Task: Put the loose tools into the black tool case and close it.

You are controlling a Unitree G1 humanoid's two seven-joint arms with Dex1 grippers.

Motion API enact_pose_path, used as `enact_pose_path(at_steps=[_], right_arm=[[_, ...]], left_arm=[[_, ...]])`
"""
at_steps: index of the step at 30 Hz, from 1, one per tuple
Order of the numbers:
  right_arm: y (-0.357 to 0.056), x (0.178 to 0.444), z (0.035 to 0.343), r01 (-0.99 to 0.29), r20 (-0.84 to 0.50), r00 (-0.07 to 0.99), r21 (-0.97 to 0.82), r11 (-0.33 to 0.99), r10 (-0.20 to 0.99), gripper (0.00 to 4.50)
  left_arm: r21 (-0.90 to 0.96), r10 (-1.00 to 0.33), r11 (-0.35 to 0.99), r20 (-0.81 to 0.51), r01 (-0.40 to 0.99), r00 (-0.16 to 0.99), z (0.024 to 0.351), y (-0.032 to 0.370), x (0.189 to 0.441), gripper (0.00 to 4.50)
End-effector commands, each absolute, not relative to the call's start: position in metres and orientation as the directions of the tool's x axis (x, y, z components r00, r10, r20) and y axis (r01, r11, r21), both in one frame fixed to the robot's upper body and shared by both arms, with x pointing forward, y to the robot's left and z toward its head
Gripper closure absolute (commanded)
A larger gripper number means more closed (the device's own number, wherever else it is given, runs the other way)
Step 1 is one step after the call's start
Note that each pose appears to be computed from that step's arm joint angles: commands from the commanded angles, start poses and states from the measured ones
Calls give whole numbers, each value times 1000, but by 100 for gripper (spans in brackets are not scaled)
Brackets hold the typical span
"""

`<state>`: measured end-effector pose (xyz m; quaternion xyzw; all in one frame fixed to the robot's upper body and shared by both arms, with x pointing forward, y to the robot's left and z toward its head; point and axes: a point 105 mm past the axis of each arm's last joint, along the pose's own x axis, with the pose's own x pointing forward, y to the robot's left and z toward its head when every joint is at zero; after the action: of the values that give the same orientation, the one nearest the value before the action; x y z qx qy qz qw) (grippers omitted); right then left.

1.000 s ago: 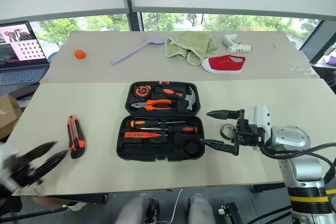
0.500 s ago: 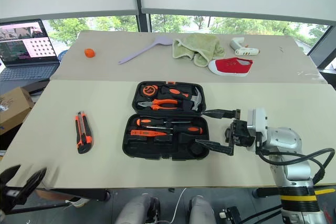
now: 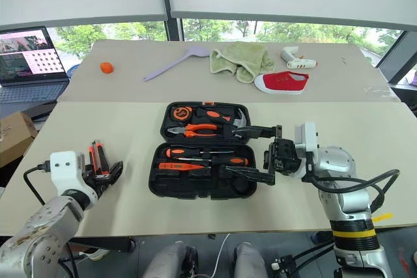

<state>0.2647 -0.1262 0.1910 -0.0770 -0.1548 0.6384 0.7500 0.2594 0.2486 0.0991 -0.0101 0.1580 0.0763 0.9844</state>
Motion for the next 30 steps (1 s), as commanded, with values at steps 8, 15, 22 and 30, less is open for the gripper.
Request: enact_pose_path(at_steps=[8,15,22,30], right_arm=[[-135,268,201,-918,161,159,-339,206,974,0],[-138,270,199,-916,144,167,-344,208,975,0],[-160,264,196,-901,63,225,-367,232,972,0],[-179,247,189,-895,12,307,-336,292,952,0]], left_arm=[[34,199,979,-324,-199,925,89,250,262,245],[-32,128,990,-211,-138,969,106,249,268,269],[188,-738,659,-22,728,674,174,186,241,269],[312,-885,-57,-456,948,97,149,131,241,269]])
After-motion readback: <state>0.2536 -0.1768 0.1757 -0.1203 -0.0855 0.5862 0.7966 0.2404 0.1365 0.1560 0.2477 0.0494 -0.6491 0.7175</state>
